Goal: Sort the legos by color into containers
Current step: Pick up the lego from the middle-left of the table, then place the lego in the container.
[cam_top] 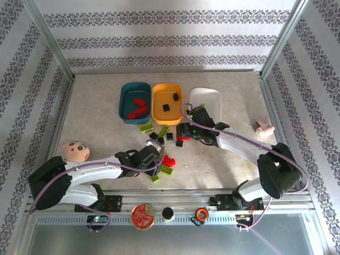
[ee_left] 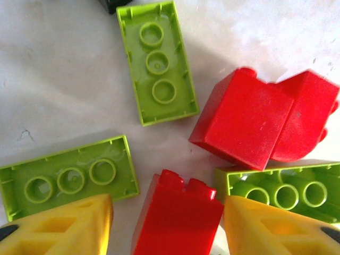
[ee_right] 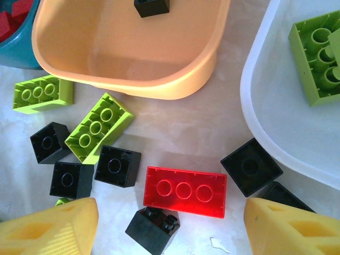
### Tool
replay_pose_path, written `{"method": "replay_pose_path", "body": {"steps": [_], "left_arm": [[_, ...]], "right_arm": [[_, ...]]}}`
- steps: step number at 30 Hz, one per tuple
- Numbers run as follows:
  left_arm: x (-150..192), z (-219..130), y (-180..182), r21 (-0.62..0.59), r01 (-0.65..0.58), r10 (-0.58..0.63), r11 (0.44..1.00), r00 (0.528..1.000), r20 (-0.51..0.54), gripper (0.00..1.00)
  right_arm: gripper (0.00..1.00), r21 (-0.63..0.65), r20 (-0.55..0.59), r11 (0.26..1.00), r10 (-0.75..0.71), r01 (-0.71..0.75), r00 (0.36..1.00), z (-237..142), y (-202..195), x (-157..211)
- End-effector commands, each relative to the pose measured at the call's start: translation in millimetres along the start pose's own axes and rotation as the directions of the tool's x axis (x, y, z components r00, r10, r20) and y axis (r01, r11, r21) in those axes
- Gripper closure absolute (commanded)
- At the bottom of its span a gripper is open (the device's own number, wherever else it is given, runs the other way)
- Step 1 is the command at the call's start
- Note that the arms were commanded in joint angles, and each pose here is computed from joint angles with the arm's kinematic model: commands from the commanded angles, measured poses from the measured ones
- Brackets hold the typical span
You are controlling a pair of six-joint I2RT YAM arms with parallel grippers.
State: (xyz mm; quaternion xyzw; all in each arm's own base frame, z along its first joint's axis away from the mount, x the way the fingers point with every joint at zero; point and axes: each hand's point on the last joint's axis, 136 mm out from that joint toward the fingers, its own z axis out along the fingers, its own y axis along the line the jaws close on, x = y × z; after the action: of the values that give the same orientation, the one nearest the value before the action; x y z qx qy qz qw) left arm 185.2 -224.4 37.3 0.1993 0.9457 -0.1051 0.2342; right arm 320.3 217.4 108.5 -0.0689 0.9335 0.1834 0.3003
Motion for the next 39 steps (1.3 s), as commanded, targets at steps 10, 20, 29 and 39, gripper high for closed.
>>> {"method": "replay_pose_path", "body": {"steps": [10, 20, 29, 39], "left_arm": [[16.9, 2.1, 5.5, -0.057, -0.056, 0.053, 0.997, 0.997, -0.049, 0.52], [-8.8, -22.8, -0.6, -0.01, -0.01, 0.011, 1.0, 0.998, 0.069, 0.7], [-99.7, -65.9, 48.6, 0.019, 0.171, -0.168, 0.985, 0.935, 0.313, 0.74], [-210.8, -59.8, 172.0, -0.025, 0.458, -0.389, 0.889, 0.781, 0.488, 0.77]], "right_arm": [[0.27, 0.008, 0.043, 0.999, 0.035, -0.036, 0.998, -6.7, -6.7, -8.8], [0.27, 0.007, 0.057, 0.999, 0.048, -0.049, 0.997, -12.0, -10.4, -9.9], [0.27, -0.007, 0.059, 0.998, 0.063, -0.063, 0.996, -13.6, -12.0, -3.2], [0.27, -0.02, 0.03, 0.997, 0.072, -0.072, 0.997, -16.2, -13.9, 15.7]]}}
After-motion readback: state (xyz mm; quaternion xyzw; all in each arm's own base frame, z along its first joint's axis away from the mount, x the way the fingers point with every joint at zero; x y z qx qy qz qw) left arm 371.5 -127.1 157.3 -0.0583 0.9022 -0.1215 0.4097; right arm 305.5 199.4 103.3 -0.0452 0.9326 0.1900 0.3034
